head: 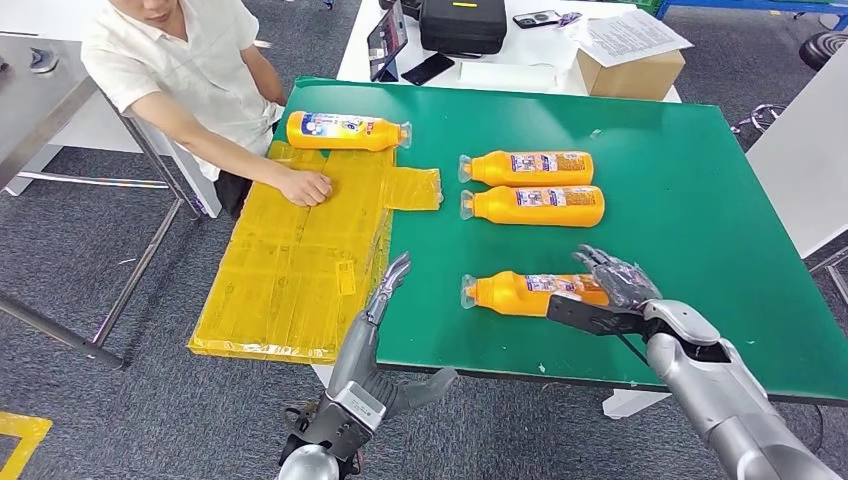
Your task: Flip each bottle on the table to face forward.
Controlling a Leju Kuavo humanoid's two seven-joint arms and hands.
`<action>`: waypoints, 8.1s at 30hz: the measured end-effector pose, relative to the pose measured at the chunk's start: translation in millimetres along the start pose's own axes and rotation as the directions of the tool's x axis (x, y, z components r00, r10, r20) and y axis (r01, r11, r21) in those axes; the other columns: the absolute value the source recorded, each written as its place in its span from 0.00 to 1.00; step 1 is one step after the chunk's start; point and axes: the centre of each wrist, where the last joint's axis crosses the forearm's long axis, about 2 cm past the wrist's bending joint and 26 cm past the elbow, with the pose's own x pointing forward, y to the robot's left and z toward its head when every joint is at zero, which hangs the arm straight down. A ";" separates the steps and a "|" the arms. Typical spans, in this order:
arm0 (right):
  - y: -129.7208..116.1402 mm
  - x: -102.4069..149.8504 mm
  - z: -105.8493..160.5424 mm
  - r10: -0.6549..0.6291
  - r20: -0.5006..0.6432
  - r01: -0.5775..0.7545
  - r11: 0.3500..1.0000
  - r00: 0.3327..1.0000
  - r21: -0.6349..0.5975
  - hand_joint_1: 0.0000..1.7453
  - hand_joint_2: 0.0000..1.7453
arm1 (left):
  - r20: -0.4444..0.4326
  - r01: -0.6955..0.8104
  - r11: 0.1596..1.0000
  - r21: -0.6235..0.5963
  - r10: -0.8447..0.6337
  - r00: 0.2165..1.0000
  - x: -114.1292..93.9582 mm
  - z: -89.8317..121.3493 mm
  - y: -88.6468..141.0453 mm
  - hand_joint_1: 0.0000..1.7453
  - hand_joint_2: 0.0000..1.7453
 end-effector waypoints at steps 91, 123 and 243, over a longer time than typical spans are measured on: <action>15.0 174.6 -22.2 -0.599 0.609 0.663 0.732 0.519 0.156 1.00 1.00 | -0.299 -0.601 0.764 0.235 0.646 0.703 -21.6 1.1 4.3 0.00 1.00; 23.3 228.0 -21.1 -0.629 0.681 0.642 0.706 0.374 0.300 0.64 1.00 | -0.222 -0.583 0.779 0.232 0.626 0.748 -25.1 -18.8 3.0 1.00 1.00; 39.4 145.4 73.9 -0.211 0.413 0.458 0.252 0.886 -0.852 0.00 0.00 | -0.114 0.441 0.890 -0.117 -0.453 0.884 -52.3 -91.7 77.3 0.00 1.00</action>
